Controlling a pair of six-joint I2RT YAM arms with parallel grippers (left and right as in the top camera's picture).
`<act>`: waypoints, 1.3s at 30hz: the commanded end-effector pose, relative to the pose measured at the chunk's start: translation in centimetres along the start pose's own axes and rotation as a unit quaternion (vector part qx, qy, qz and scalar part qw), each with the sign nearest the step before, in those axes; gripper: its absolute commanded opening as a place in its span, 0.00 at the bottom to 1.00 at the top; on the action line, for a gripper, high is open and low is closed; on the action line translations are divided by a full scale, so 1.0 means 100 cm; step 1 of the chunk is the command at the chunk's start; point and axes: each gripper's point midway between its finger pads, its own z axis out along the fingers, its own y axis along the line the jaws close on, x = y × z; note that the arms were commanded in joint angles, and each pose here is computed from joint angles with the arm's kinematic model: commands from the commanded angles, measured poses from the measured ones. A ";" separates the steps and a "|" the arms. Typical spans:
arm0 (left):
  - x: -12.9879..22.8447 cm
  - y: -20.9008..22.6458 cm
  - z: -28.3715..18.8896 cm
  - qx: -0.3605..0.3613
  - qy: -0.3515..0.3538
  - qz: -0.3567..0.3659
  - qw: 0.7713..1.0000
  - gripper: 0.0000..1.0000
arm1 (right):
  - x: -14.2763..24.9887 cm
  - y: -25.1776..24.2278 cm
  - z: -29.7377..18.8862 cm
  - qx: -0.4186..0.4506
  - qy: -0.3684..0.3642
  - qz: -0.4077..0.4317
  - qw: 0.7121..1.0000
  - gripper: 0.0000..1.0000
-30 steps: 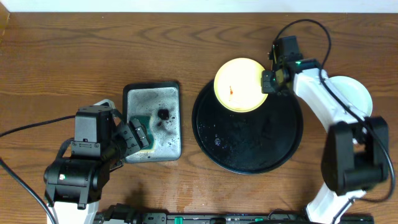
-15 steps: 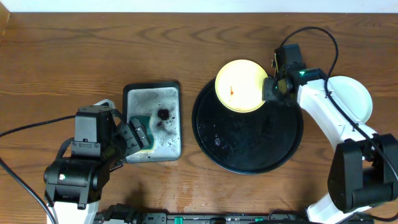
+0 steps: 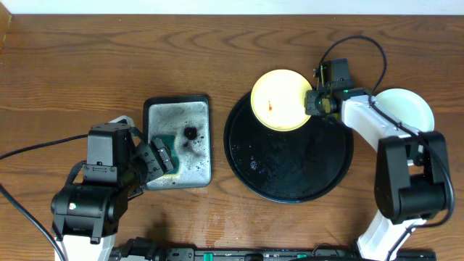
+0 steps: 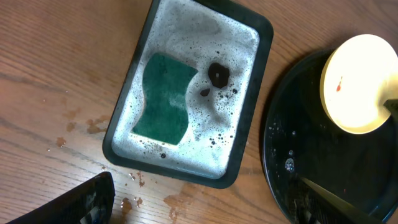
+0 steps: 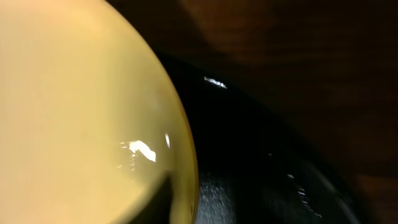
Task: Clean dirty plates on tray and stack at the side
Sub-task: 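Grip the rim of the yellow plate on the black tray with the right gripper, then grasp the green sponge in the sink tray with the left gripper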
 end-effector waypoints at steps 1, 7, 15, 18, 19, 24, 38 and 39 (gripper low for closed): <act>-0.006 -0.002 -0.005 0.004 -0.010 0.005 1.000 0.88 | 0.007 -0.002 0.006 0.000 0.011 -0.005 1.000 0.01; -0.006 -0.002 -0.005 0.003 -0.010 0.005 1.000 0.88 | 0.002 0.000 -0.030 -0.003 0.004 0.017 1.000 0.01; -0.006 -0.002 -0.005 0.004 -0.010 0.005 1.000 0.88 | 0.038 0.008 -0.093 -0.008 0.065 0.042 0.997 0.01; -0.006 -0.002 -0.005 0.004 -0.010 0.005 1.000 0.88 | 0.068 0.009 -0.094 0.008 0.121 0.076 0.990 0.01; -0.006 -0.002 -0.005 0.003 -0.010 0.005 1.000 0.88 | 0.075 0.009 -0.092 0.012 0.132 0.081 0.988 0.01; -0.006 -0.002 -0.005 0.003 -0.010 0.005 1.000 0.88 | 0.107 0.008 -0.071 0.033 0.159 0.155 0.975 0.01; -0.005 -0.002 -0.005 0.004 -0.009 0.005 1.000 0.88 | 0.056 0.015 -0.087 -0.010 0.104 -0.041 0.994 0.44; -0.003 -0.003 -0.005 0.007 -0.004 0.005 1.000 0.88 | 0.057 0.014 -0.086 -0.010 0.106 -0.047 0.993 0.44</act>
